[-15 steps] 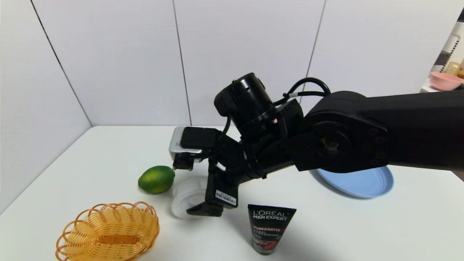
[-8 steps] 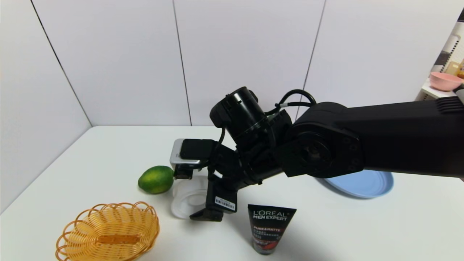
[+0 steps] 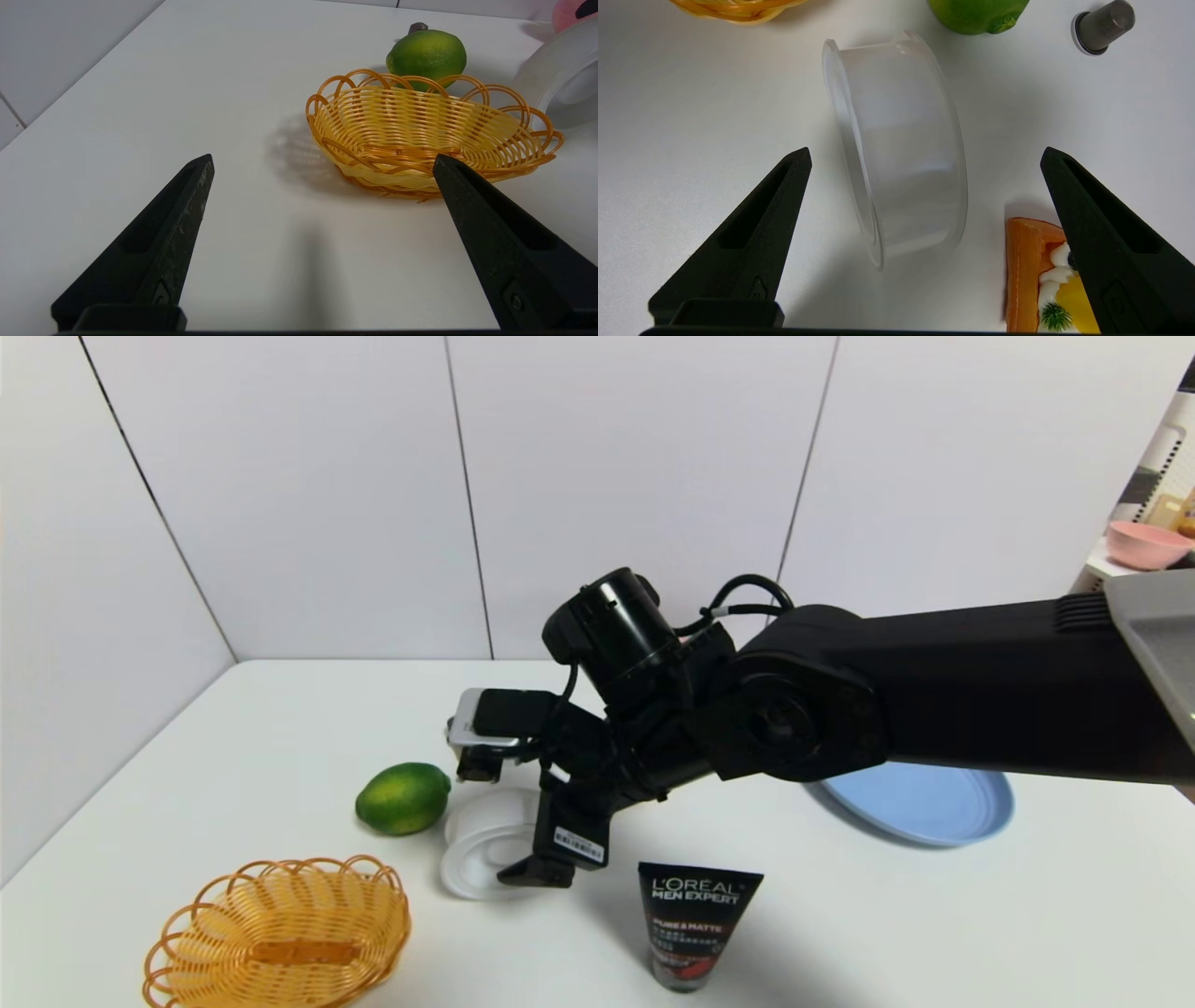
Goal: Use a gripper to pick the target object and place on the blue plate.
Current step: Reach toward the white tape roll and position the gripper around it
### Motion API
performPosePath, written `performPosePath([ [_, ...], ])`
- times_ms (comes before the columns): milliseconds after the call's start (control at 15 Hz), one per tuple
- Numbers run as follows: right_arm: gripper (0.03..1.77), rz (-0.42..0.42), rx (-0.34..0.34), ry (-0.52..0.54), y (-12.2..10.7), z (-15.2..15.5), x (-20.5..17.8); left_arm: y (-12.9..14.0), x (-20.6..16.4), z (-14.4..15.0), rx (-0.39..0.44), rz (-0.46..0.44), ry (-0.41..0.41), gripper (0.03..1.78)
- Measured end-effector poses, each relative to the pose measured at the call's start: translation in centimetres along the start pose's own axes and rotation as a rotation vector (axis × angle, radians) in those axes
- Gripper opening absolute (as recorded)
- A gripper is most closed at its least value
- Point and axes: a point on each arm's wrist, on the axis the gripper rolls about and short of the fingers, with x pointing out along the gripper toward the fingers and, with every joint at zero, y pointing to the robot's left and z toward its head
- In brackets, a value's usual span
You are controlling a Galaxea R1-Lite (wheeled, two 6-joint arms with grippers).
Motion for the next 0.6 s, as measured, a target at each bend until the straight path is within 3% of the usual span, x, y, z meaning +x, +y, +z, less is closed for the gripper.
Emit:
performPosePath([
  [600, 1.7, -0.003, 0.009, -0.01, -0.5, 0.3, 1.7, 0.0, 0.0, 0.0, 0.0, 0.0, 0.0, 1.69],
])
